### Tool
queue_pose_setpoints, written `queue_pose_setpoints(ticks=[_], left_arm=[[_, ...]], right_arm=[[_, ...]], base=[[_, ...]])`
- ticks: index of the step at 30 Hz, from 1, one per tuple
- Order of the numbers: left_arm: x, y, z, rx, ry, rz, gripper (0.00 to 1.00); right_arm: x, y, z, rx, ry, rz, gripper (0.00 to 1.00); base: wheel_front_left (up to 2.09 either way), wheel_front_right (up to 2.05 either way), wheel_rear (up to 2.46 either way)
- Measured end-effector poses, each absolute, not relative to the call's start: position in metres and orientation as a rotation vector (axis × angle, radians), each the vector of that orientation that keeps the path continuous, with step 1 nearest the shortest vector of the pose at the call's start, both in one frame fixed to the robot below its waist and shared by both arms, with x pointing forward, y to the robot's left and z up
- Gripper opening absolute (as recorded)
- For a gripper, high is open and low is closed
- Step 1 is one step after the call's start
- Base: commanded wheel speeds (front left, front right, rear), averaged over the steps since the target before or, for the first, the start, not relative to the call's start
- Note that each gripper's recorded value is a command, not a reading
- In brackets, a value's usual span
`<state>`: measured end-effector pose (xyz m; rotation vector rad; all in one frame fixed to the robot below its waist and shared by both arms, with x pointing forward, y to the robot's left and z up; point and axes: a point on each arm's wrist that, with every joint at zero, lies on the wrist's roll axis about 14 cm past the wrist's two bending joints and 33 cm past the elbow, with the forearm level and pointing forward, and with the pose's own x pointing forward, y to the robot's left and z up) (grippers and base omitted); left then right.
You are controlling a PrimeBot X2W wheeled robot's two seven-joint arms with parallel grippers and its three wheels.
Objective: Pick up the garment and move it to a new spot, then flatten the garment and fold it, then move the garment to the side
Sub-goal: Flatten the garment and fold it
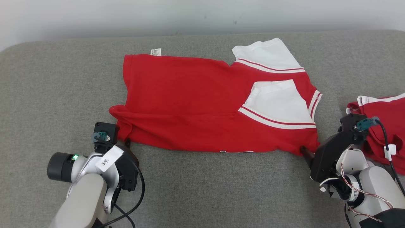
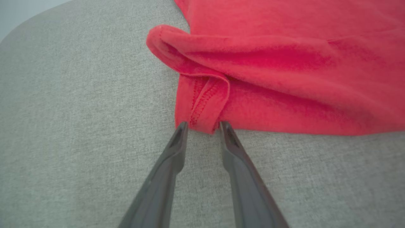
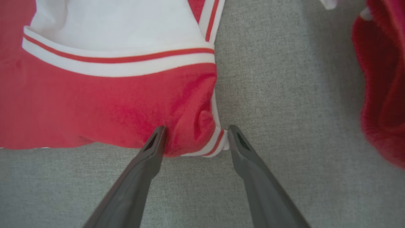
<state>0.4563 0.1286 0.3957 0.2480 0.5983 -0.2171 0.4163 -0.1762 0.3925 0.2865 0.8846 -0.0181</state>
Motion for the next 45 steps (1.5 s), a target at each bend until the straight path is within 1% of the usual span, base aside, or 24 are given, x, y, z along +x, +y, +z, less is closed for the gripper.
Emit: queue_pose_setpoints(ticks=[5, 9, 13, 14, 15, 17, 20, 24, 29, 37, 45], left_arm=[[0.457, 0.129, 0.394, 0.248, 0.602, -0.217, 0.44], [0.458, 0.133, 0.391, 0.248, 0.615, -0.199, 0.44], [0.462, 0.146, 0.392, 0.246, 0.617, -0.162, 0.49], [0.463, 0.149, 0.393, 0.245, 0.616, -0.154, 0.57], [0.464, 0.15, 0.393, 0.242, 0.616, -0.149, 0.61], [0.464, 0.152, 0.392, 0.235, 0.617, -0.138, 0.64], [0.464, 0.157, 0.392, 0.221, 0.622, -0.121, 0.66], [0.464, 0.165, 0.392, 0.18, 0.623, -0.091, 0.65], [0.465, 0.175, 0.394, 0.18, 0.617, -0.063, 0.64], [0.469, 0.14, 0.41, 0.163, 0.542, -0.138, 0.64], [0.467, 0.127, 0.414, 0.184, 0.521, -0.182, 0.62]], right_arm=[[0.415, -0.177, 0.391, 0.289, 0.891, -0.02, 1.0], [0.415, -0.177, 0.39, 0.29, 0.896, -0.022, 1.0], [0.415, -0.177, 0.389, 0.291, 0.898, -0.023, 1.0], [0.415, -0.177, 0.389, 0.292, 0.898, -0.024, 1.0], [0.415, -0.178, 0.389, 0.292, 0.898, -0.025, 1.0], [0.415, -0.178, 0.389, 0.293, 0.898, -0.026, 1.0], [0.415, -0.177, 0.389, 0.294, 0.898, -0.024, 1.0], [0.416, -0.177, 0.39, 0.294, 0.896, -0.023, 1.0], [0.416, -0.178, 0.39, 0.295, 0.894, -0.026, 1.0], [0.416, -0.179, 0.393, 0.298, 0.888, -0.028, 1.0], [0.415, -0.177, 0.394, 0.297, 0.887, -0.023, 1.0]], base=[[0.0, 0.0, 0.0], [0.0, 0.0, 0.0], [0.0, 0.0, 0.0], [0.0, 0.0, 0.0], [0.0, 0.0, 0.0], [0.0, 0.0, 0.0], [0.0, 0.0, 0.0], [0.0, 0.0, 0.0], [0.0, 0.0, 0.0], [0.0, 0.0, 0.0], [0.0, 0.0, 0.0]])
